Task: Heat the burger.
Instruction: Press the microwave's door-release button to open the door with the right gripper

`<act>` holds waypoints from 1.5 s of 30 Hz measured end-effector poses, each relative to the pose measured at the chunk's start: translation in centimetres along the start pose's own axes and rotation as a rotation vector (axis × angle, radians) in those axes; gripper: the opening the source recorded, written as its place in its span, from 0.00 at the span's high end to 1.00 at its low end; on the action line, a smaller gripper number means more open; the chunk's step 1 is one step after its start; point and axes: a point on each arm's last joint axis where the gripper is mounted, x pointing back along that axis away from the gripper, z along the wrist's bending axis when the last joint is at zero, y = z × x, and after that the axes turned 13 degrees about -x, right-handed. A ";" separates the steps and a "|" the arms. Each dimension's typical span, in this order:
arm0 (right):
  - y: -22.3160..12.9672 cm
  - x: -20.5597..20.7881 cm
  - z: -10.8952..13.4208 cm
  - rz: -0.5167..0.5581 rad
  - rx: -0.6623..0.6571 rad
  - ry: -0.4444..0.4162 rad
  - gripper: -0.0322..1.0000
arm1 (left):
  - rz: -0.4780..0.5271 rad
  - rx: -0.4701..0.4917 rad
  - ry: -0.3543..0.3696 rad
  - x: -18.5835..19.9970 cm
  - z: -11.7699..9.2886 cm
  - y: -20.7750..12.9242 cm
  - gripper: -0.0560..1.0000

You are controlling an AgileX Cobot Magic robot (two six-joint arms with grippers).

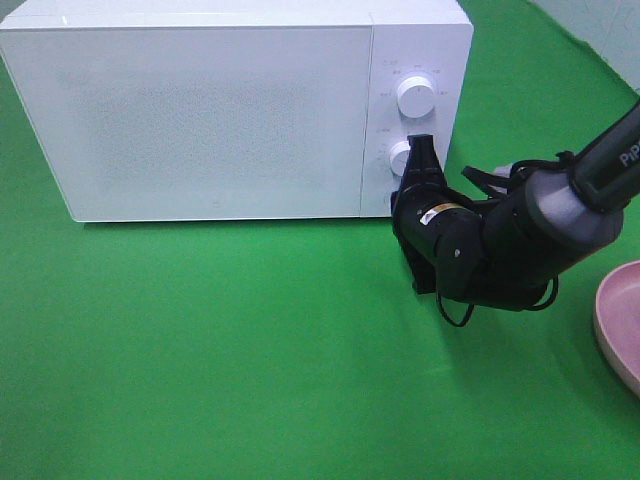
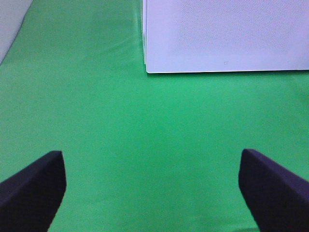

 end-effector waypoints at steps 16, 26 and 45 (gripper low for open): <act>0.0 -1.3 0.0 -0.017 -0.037 0.017 0.96 | 0.000 0.000 0.000 0.0 0.0 0.0 0.11; 0.2 -1.3 0.1 -0.032 -0.039 0.072 0.96 | 0.000 0.000 0.000 0.0 0.0 0.0 0.11; -0.6 -2.7 0.2 -0.065 -0.069 0.085 0.96 | 0.000 0.000 0.000 0.0 0.0 0.0 0.11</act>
